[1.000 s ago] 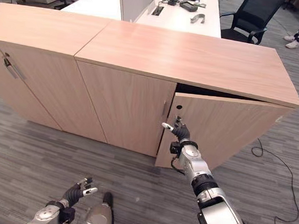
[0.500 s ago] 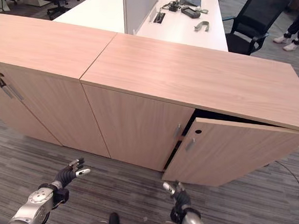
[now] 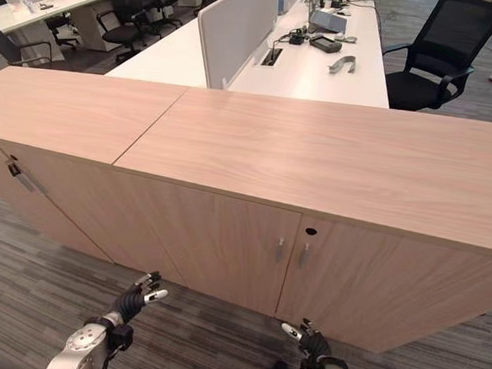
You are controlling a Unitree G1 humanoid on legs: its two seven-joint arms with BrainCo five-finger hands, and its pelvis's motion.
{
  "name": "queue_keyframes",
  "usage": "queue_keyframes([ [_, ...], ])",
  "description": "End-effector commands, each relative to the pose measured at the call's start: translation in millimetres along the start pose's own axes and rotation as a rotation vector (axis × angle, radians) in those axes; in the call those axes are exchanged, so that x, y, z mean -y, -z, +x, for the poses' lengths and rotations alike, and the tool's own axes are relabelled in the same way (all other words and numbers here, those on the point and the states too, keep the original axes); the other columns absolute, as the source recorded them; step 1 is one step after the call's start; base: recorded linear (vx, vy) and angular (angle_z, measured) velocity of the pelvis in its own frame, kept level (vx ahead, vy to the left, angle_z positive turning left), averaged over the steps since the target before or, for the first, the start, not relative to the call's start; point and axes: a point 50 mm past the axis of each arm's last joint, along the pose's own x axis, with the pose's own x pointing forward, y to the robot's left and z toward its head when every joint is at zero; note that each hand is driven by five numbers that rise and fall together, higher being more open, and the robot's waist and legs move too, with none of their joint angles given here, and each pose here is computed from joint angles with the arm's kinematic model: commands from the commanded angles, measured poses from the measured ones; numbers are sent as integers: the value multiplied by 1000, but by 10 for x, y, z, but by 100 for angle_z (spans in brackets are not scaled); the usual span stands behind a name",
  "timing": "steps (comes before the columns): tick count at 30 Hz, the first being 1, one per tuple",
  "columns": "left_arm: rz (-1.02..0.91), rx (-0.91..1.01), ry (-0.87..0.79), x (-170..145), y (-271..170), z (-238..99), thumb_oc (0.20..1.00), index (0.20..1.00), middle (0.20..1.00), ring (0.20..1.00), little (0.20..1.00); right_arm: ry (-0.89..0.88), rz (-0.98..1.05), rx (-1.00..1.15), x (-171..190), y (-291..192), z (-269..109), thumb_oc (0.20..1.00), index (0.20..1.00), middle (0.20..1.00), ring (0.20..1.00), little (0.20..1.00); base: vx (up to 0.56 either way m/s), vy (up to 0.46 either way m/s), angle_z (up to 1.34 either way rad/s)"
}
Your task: Put the empty folder in the office cabinet
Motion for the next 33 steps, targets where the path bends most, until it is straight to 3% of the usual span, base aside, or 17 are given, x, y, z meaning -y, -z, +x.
queue_keyframes([
  [1,67,54,-7,-136,-147,3,1000,1000,1000,1000,1000,-56,-36,73,-156,-173,64,1000,1000,1000,1000,1000,10,-40,0],
  [10,67,40,4,-103,-110,-5,1000,1000,1000,1000,1000,-13,-61,32,-56,-90,59,1000,1000,1000,1000,1000,5,-20,1],
  [20,70,22,-24,-117,-65,-7,1000,1000,1000,1000,1000,114,61,-38,136,30,78,1000,1000,1000,1000,1000,0,15,-5],
  [33,197,40,34,-16,-222,126,1000,1000,1000,1000,1000,96,115,54,7,-312,195,1000,1000,1000,1000,1000,-26,87,-18],
])
